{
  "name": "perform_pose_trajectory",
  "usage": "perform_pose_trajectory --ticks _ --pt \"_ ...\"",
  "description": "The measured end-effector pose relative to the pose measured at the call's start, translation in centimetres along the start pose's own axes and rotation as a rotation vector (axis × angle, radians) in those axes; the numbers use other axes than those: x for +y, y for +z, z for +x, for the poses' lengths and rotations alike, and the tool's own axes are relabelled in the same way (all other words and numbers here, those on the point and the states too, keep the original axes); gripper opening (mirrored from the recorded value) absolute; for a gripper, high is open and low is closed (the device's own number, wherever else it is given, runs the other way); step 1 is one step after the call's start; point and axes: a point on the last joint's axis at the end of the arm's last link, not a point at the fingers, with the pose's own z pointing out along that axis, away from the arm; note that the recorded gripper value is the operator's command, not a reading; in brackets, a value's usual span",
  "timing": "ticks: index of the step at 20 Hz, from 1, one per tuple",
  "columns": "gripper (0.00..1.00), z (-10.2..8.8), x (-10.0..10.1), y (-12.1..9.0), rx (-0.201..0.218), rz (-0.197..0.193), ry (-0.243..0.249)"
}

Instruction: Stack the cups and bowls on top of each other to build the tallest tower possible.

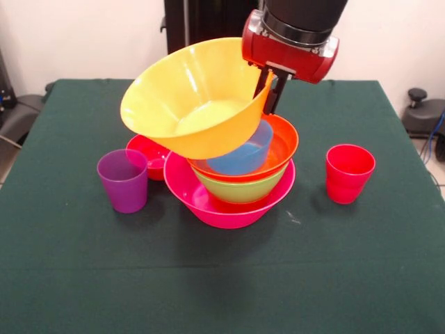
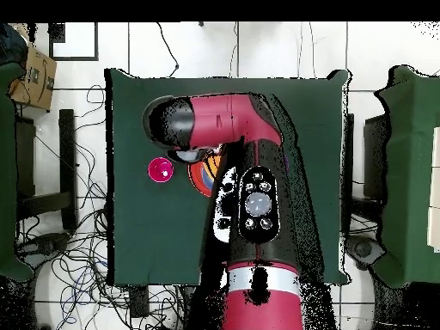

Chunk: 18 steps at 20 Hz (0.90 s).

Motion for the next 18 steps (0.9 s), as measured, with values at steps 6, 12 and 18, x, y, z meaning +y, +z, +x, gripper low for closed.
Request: perform_pose_trajectory --ticks 6,12,18 --pt "0.00 0.6 1.0 0.4 0.001 0.007 -0.011" --pt "0.00 0.3 0.9 0.9 -0.017 -0.001 0.001" --pt "0.00 -0.2 0.5 1.1 -0.048 -0.006 0.013"
